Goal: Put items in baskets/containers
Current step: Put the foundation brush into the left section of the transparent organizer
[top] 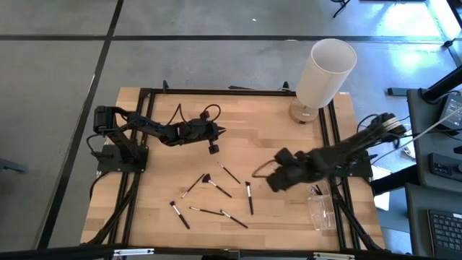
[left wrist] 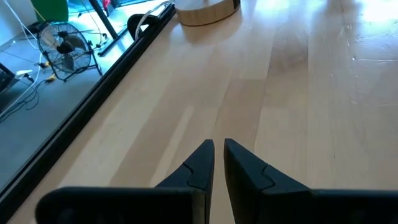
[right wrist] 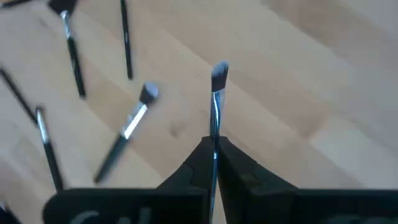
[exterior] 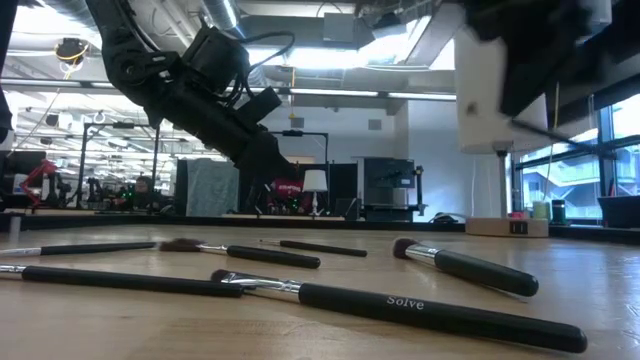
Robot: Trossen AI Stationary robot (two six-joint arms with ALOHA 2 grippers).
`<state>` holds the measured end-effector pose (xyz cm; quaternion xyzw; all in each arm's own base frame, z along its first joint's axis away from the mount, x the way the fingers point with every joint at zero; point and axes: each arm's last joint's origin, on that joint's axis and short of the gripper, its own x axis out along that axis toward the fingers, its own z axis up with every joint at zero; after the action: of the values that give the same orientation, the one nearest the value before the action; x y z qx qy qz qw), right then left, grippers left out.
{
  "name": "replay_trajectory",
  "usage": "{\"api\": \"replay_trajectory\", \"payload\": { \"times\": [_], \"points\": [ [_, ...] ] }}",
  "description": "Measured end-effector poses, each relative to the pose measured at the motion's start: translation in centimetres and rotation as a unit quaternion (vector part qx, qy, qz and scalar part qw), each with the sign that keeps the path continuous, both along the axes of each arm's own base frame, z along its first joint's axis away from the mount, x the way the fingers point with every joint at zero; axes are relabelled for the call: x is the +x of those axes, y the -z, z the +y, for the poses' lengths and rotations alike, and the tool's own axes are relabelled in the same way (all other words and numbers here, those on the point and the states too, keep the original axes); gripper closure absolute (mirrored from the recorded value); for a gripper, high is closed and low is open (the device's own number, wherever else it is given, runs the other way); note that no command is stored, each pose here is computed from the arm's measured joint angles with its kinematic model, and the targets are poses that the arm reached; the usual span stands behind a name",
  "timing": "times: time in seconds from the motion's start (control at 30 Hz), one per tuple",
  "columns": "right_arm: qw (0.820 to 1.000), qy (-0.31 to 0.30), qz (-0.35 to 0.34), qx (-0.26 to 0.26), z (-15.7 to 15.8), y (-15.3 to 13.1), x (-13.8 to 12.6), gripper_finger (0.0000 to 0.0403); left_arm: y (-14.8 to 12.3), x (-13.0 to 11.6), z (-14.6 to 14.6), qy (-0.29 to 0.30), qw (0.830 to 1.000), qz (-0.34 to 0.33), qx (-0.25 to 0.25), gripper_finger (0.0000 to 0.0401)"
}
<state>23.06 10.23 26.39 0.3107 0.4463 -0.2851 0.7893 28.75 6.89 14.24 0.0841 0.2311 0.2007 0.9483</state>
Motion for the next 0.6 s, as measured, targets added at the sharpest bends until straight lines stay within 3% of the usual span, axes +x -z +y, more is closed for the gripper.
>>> {"api": "replay_trajectory", "payload": {
  "times": [0.13, 0.27, 0.43, 0.6],
  "points": [
    [0.997, -0.065, -0.007, -0.030, 1.5, -1.7, -3.6, 0.0398, 0.0, 0.0, 0.0, -0.001, 1.000, 0.001, -0.001, 0.0369],
    [0.990, -0.117, -0.057, -0.050, 2.8, -3.3, -6.5, 0.0398, 0.0, 0.0, 0.0, -0.002, 1.000, 0.001, -0.001, 0.0369],
    [0.984, -0.111, -0.106, -0.088, 2.9, -4.4, -9.1, 0.0393, 0.0, 0.0, 0.0, -0.007, 1.000, -0.006, -0.010, 0.0369],
    [0.988, -0.069, -0.119, -0.073, 3.0, -3.0, -8.5, 0.0397, 0.0, 0.0, 0.0, -0.008, 1.000, -0.010, -0.013, 0.0369]
  ]
}}
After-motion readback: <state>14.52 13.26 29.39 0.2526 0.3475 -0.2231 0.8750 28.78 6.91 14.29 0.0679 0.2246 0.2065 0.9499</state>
